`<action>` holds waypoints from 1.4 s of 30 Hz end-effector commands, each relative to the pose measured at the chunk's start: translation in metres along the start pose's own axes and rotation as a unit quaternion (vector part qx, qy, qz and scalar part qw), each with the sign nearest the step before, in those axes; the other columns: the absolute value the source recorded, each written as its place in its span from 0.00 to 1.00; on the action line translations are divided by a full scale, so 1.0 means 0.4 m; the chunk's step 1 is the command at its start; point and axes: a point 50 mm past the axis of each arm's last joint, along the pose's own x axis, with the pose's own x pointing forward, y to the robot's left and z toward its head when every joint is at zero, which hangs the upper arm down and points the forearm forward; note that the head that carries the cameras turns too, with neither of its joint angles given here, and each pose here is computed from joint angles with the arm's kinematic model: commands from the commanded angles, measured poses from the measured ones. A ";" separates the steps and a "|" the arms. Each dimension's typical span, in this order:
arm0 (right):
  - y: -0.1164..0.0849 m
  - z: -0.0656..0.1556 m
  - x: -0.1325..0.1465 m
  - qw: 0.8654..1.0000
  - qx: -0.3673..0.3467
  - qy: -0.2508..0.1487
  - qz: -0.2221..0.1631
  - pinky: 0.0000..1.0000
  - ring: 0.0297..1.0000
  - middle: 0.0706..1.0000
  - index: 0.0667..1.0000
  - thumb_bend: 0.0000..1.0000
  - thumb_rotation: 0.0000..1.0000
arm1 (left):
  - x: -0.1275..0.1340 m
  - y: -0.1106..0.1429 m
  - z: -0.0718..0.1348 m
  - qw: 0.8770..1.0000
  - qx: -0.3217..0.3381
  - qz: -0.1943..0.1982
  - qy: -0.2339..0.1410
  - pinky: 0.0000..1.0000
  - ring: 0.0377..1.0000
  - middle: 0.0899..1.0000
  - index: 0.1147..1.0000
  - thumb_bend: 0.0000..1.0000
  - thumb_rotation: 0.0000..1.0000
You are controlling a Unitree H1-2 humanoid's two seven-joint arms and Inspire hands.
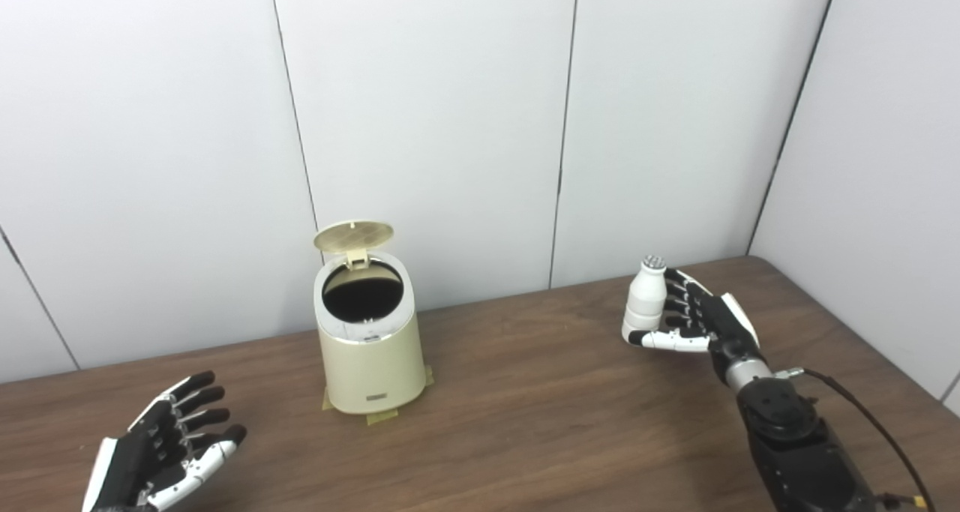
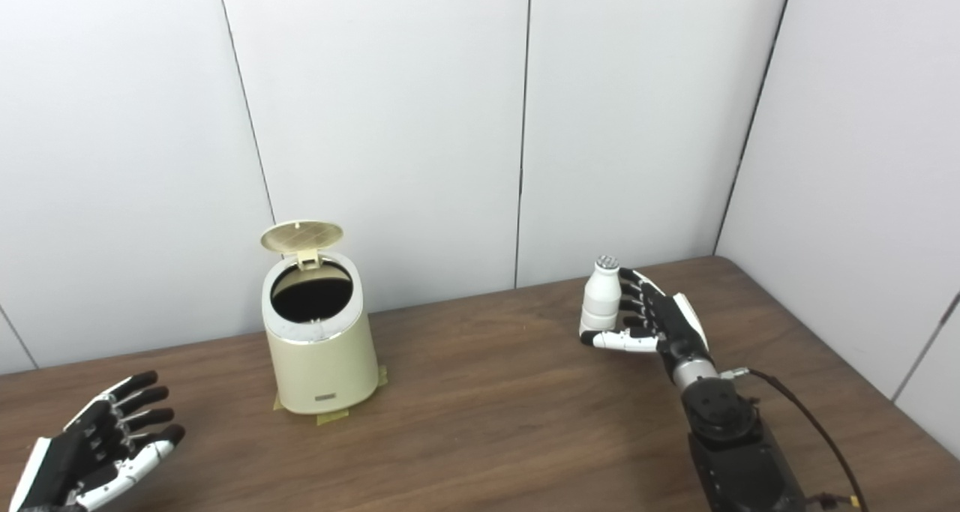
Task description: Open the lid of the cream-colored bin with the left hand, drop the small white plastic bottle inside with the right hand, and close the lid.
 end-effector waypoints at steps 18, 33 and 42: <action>0.023 0.069 0.050 0.997 0.016 -0.069 -0.019 0.57 0.68 0.79 0.81 0.82 0.02 | 0.029 0.004 0.059 0.999 0.008 -0.005 -0.039 0.59 0.68 0.74 0.77 0.58 0.00; 0.041 0.062 0.070 0.994 -0.003 -0.092 -0.056 0.31 0.35 0.39 0.48 0.52 0.00 | 0.032 -0.001 0.056 0.999 0.016 -0.011 -0.036 0.60 0.69 0.74 0.79 0.58 0.00; 0.045 0.080 0.061 0.990 -0.014 -0.119 -0.070 0.33 0.36 0.39 0.48 0.52 0.00 | 0.032 -0.006 0.056 0.999 0.018 -0.014 -0.038 0.57 0.67 0.73 0.77 0.59 0.00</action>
